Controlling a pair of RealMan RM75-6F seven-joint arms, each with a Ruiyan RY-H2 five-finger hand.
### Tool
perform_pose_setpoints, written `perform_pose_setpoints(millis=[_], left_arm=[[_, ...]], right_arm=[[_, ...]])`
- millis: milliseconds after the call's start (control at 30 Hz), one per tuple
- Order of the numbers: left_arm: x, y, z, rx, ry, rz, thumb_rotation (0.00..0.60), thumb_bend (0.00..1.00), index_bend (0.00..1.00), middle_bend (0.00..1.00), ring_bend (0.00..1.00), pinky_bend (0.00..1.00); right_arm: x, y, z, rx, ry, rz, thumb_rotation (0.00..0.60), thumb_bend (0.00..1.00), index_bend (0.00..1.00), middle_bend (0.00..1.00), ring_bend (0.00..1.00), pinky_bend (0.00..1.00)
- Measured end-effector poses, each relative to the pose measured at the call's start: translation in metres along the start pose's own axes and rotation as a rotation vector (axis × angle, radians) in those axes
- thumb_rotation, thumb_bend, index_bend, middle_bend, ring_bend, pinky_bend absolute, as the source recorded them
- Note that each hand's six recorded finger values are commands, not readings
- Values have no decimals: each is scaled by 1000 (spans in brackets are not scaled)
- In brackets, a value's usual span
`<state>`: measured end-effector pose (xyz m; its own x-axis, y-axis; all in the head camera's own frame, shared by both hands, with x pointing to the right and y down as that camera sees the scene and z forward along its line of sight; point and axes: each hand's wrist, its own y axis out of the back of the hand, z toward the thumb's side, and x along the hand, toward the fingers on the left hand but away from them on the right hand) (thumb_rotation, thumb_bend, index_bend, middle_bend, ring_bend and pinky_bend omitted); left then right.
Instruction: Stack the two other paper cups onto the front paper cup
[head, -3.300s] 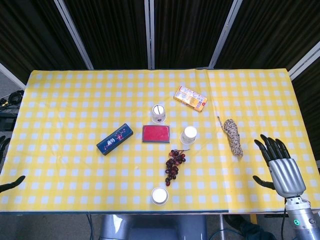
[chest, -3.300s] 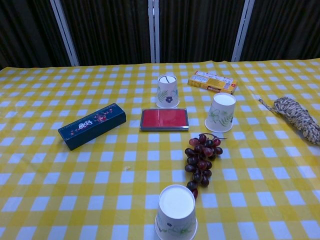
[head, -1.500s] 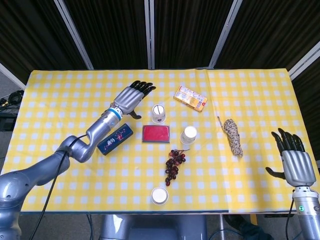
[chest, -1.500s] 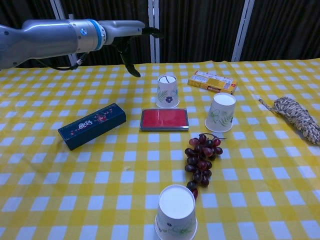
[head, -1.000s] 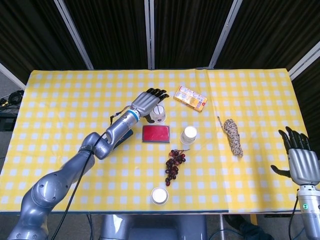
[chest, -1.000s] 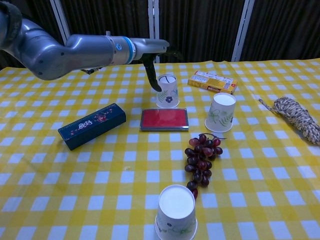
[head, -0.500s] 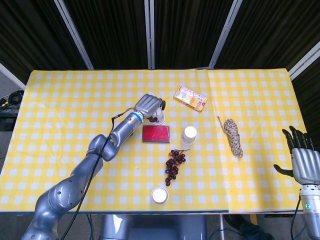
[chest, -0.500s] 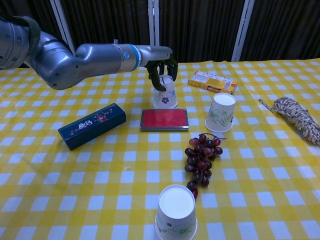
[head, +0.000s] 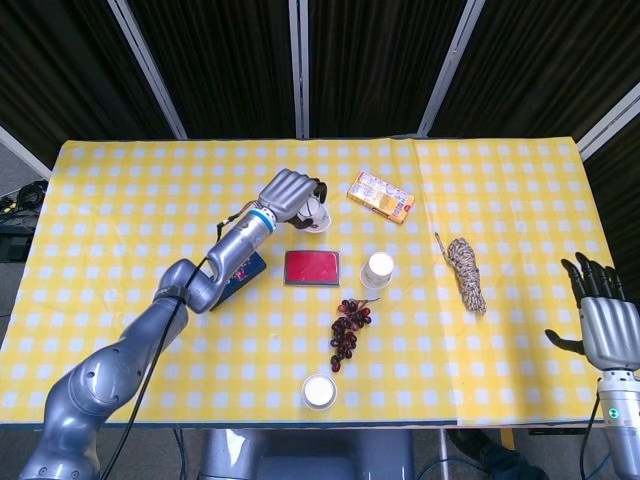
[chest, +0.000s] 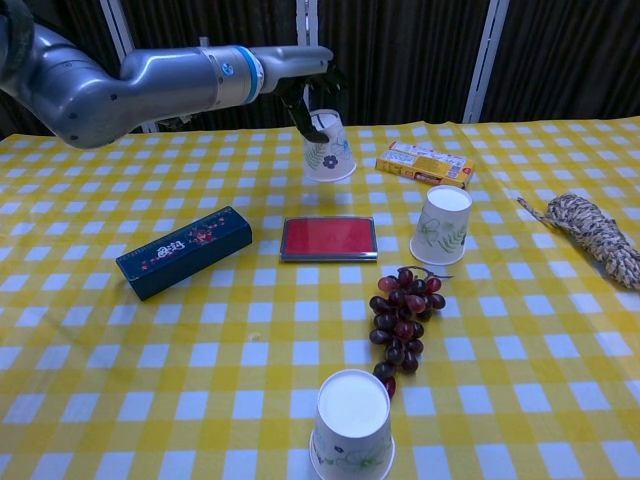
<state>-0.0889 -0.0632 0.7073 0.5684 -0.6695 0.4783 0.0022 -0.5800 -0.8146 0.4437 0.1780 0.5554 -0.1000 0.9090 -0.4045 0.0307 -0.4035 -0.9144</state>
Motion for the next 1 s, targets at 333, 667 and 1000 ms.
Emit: perform_pose_setpoints(millis=[333, 667, 1000], left_arm=[[-25, 22, -2, -15, -86, 30, 600, 307, 488, 393, 402, 508], [-91, 29, 25, 8, -279, -7, 600, 303, 488, 393, 402, 508], [-161, 25, 63, 66, -475, -46, 600, 296, 489, 393, 402, 508]], right_arm=[[0, 1, 1, 0, 6, -4, 600, 0, 83, 0, 0, 0], [1, -2, 6, 16, 16, 1, 600, 0, 83, 0, 0, 0], [1, -4, 6, 22, 14, 3, 600, 0, 83, 0, 0, 0]])
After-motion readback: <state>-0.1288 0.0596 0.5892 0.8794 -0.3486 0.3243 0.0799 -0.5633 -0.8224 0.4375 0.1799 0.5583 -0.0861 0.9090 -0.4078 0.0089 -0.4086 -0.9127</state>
